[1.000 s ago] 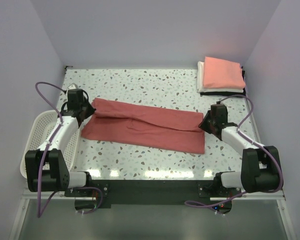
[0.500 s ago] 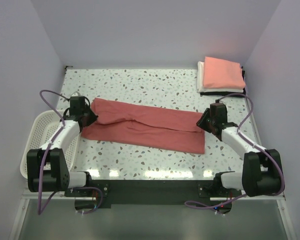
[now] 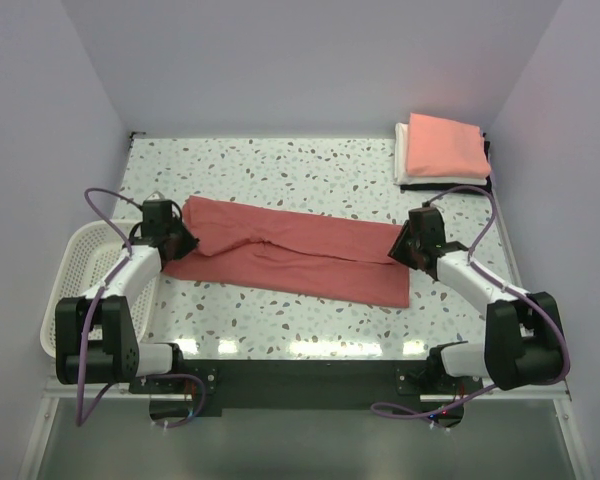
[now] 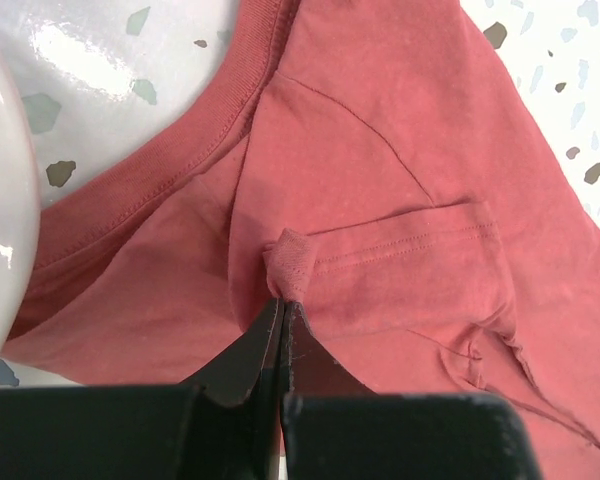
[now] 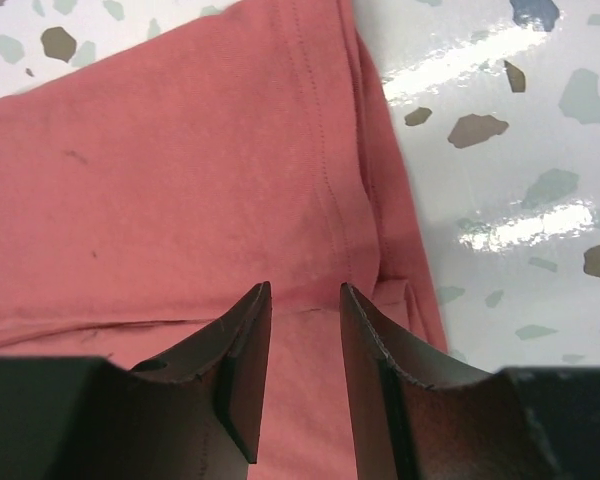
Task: Fold and stack the t-shirts
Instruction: Fold the tshirt
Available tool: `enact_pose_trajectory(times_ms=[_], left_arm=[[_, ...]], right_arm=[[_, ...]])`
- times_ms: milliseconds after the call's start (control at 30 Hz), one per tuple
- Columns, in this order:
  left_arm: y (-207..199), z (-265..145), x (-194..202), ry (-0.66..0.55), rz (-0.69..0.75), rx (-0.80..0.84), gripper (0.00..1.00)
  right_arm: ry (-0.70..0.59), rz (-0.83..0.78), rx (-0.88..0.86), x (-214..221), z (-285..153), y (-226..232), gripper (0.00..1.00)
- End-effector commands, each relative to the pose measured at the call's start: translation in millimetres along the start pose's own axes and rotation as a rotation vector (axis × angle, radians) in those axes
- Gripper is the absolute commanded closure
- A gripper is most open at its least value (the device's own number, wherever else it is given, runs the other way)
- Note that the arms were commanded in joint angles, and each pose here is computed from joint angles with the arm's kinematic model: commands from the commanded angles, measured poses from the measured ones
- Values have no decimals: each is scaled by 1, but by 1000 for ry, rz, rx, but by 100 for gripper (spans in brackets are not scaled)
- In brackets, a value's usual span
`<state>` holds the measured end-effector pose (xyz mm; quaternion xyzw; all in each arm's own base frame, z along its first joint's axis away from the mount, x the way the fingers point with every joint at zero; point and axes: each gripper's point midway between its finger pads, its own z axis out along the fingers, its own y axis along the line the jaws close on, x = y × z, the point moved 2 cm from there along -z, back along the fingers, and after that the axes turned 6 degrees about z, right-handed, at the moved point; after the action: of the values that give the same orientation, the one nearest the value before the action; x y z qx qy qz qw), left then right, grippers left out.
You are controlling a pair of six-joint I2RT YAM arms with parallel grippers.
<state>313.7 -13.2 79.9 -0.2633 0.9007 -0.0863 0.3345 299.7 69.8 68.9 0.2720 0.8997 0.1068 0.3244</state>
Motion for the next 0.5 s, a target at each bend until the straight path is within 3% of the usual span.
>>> enact_pose_trajectory(times_ms=[0, 467], left_arm=[[-10, -3, -14, -52, -20, 55, 100], [-12, -1, -13, -47, -15, 66, 100]], right_arm=[[-46, 20, 59, -10, -2, -6, 62], [-9, 19, 111, 1, 13, -17, 62]])
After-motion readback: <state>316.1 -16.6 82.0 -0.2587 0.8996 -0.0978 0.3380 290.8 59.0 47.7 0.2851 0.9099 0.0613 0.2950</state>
